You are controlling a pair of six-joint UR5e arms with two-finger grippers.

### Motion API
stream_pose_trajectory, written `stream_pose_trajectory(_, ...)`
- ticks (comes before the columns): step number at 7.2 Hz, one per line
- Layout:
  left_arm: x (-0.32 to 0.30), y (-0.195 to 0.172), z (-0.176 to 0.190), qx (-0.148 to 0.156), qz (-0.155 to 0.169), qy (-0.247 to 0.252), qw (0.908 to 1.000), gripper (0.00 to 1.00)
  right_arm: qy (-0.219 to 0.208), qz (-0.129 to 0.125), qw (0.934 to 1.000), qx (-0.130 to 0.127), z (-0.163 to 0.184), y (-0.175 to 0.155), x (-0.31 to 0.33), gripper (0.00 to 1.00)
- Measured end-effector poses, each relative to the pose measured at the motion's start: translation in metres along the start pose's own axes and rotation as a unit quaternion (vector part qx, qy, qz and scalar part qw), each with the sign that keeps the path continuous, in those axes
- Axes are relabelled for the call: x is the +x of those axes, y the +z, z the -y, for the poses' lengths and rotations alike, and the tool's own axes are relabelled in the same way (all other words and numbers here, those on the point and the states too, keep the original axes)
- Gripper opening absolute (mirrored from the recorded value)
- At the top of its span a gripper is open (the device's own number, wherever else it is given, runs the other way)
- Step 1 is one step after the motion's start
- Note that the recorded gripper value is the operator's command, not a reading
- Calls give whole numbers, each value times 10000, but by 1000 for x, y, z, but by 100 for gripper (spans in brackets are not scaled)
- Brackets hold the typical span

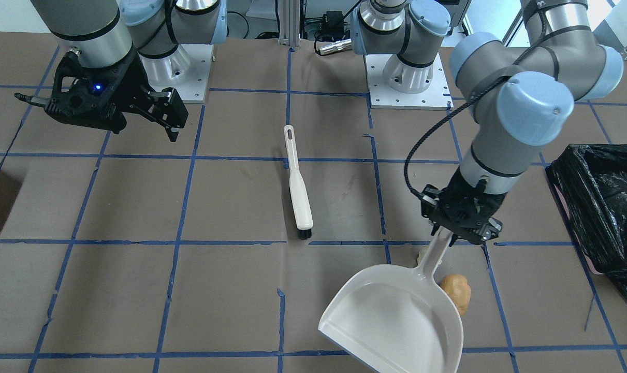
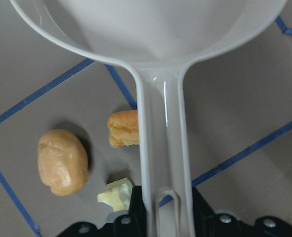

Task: Sweep and dump trash in nearest bin
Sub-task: 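Set the dustpan down beyond the bread while the right gripper reaches for the brush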

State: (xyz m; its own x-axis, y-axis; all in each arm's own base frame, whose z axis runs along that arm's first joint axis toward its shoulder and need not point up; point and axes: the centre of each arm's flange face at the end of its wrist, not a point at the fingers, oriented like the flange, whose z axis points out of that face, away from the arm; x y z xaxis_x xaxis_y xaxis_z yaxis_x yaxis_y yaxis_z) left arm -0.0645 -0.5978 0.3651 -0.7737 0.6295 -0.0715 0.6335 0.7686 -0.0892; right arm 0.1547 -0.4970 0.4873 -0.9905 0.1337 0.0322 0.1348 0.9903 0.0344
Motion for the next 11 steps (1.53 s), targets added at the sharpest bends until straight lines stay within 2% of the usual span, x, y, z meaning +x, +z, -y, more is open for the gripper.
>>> stream_pose_trajectory(1,-33,-2,-26,-43,3,419,9991,3,-5,-40,9998,-171,-3,4,0,100)
stream_pose_trajectory(2,-67,-3,-56,-77,-21,914,9958,3,-2,-102,9988,-483,-6,14,0,100)
stream_pose_trajectory(3,-99,-2,-87,-85,-93,1435,9896,3,-2,-153,9968,-788,-7,24,-1,100)
stream_pose_trajectory(4,-127,0,-112,-69,-146,1877,9821,3,-25,-124,9955,-936,-10,28,-4,100)
stream_pose_trajectory(5,-149,3,-134,-65,-185,2256,9740,3,-19,131,9944,-1045,-12,30,-12,100)
stream_pose_trajectory(7,-189,10,-173,-77,-273,2735,9615,3,-14,1018,9861,-1312,-8,44,-43,100)
stream_pose_trajectory(8,-213,15,-193,-93,-360,2870,9572,3,-146,1100,9837,-1417,-7,60,-63,100)
stream_pose_trajectory(9,-237,20,-205,-164,-404,3002,9529,3,-331,929,9844,-1457,-14,75,-90,100)
stream_pose_trajectory(11,-284,39,-209,-409,-502,3196,9453,3,-611,250,9833,-1695,-44,128,-160,100)
